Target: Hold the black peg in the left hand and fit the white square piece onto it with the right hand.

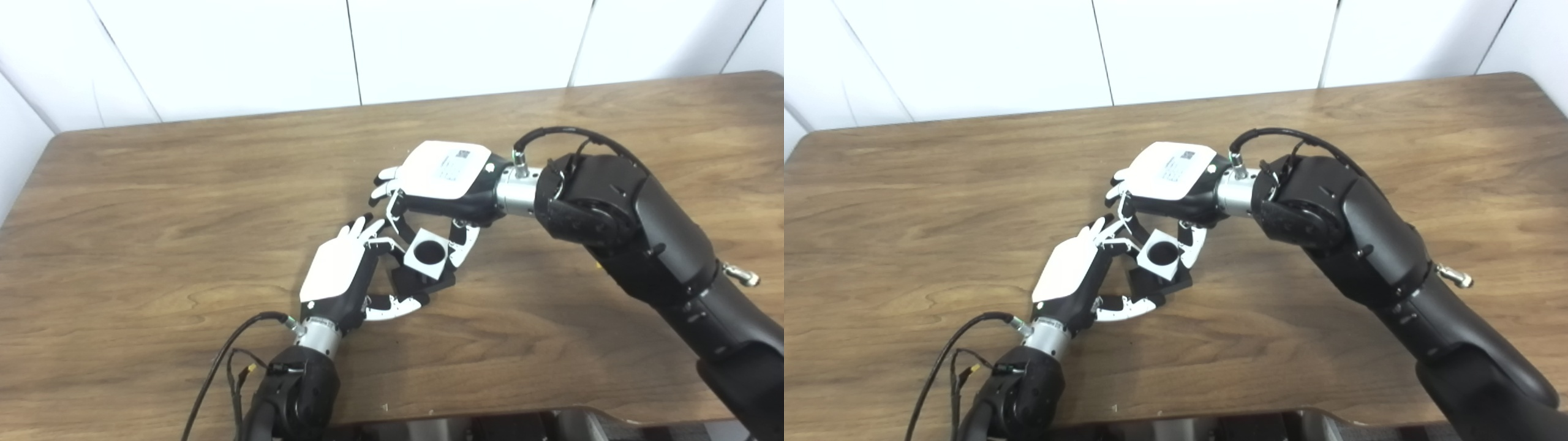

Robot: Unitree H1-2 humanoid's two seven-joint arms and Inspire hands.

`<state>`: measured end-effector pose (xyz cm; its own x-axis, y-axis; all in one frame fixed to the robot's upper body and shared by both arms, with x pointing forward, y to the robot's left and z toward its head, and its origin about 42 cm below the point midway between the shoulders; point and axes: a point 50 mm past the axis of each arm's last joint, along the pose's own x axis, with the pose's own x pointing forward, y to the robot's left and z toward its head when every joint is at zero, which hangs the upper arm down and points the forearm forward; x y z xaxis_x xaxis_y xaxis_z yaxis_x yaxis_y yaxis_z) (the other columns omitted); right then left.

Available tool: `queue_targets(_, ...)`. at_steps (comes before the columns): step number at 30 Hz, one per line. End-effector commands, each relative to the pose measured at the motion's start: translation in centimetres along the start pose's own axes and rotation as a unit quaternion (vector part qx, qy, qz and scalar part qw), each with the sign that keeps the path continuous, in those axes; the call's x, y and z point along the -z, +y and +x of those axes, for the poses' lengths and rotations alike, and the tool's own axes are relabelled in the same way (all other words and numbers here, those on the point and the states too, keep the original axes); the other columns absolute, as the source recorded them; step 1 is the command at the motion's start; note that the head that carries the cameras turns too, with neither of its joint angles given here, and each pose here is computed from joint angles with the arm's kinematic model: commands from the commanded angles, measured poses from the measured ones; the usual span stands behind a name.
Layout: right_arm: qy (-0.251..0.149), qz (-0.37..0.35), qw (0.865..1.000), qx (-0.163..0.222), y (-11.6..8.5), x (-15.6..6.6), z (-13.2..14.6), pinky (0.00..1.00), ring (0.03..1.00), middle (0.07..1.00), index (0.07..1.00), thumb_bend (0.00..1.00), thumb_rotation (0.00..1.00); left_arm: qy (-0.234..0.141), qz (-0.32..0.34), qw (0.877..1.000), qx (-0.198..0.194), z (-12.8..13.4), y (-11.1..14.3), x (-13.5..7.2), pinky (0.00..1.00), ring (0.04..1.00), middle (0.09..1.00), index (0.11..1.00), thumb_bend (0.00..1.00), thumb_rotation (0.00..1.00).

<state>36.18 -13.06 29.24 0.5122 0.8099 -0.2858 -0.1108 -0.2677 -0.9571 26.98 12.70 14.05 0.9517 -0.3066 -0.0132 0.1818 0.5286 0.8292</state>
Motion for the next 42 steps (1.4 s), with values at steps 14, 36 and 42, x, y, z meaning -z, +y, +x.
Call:
queue_targets(14, -0.001, -0.036, 0.999, 0.023, -1.75, 0.2, -0.23, 0.79, 0.93, 0.876, 0.583, 0.74, 0.13, -0.01, 0.009, 1.0, -0.021, 0.26, 0.65, -0.6, 1.0, 1.0, 0.929, 0.534, 0.58, 0.29)
queue_targets(36, 0.036, -0.048, 0.998, -0.005, -2.24, 0.28, -0.63, 0.89, 0.999, 0.978, 0.875, 1.0, 0.25, -0.007, 0.009, 1.0, -0.015, 0.13, 0.66, -0.57, 1.0, 1.0, 0.927, 0.535, 0.59, 0.28)
queue_targets(42, 0.048, -0.038, 0.998, -0.007, -2.46, 0.46, -0.95, 0.91, 1.0, 0.98, 0.88, 1.0, 0.24, -0.004, 0.011, 1.0, -0.014, 0.12, 0.67, -0.43, 1.0, 1.0, 0.927, 0.539, 0.59, 0.28)
